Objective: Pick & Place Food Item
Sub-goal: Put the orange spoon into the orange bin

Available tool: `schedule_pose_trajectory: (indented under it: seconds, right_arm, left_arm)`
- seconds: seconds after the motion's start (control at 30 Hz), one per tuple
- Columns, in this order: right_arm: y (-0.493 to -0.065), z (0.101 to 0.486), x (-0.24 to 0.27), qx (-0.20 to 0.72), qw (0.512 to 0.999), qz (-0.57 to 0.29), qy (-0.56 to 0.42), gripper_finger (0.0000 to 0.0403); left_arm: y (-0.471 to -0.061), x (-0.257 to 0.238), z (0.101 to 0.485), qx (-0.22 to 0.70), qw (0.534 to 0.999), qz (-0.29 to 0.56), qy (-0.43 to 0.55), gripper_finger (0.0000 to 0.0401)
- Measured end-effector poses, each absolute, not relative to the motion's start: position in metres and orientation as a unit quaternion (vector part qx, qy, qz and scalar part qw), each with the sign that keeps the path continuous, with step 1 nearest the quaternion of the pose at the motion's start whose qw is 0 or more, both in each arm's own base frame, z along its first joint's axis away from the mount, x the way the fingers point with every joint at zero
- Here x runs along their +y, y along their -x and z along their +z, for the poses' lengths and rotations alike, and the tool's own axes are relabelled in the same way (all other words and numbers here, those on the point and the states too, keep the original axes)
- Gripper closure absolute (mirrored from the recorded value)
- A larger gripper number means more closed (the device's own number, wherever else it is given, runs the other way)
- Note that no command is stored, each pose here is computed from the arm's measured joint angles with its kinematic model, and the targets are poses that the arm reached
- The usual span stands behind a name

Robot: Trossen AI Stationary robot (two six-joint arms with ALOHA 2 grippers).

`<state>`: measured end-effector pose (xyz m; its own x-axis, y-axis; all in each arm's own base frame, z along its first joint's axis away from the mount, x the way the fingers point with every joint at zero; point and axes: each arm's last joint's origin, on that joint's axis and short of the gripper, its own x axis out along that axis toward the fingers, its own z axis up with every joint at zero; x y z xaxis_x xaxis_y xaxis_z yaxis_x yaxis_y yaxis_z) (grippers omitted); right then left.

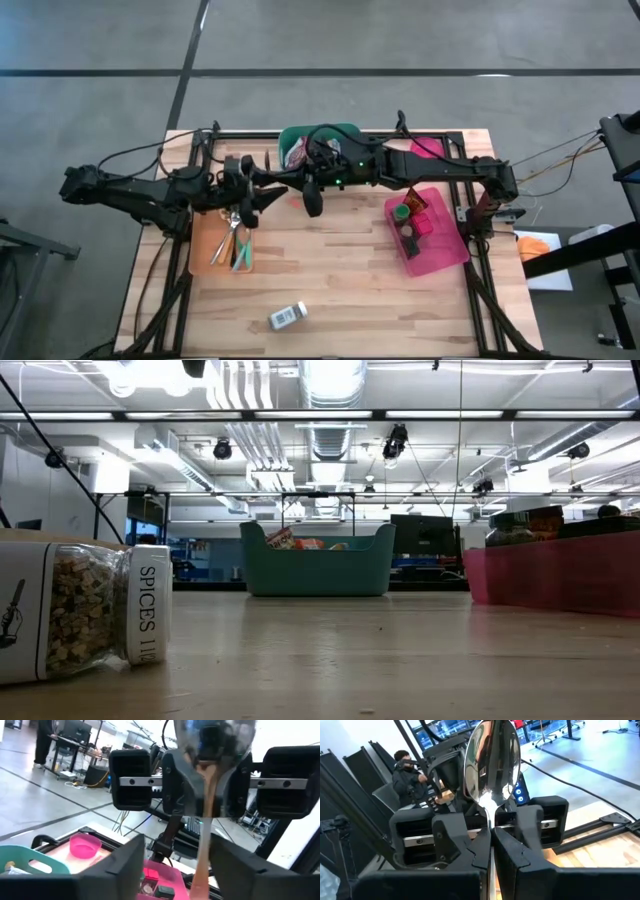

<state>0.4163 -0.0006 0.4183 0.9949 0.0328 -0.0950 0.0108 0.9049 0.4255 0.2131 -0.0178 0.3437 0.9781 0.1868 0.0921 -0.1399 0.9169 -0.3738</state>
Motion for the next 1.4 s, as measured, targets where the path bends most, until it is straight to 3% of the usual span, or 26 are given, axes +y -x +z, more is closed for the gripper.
schedule_pose_trajectory:
  seconds: [0.33,1.4]
  right_arm:
    - [-0.4163,0.4178,0.0015,0.054,0.974,0.012,-0.219,0.0395]
    - [-0.4165,0.4211,0.0063,0.04,0.972,0.025,-0.23,0.0389]
  left_arm:
    - [-0.2133,-0.019,0.344,-0.061,0.978,0.065,0.186,0.0385]
    - [-0.2126,-0.0226,0.3486,-0.082,0.972,0.036,0.217,0.0401]
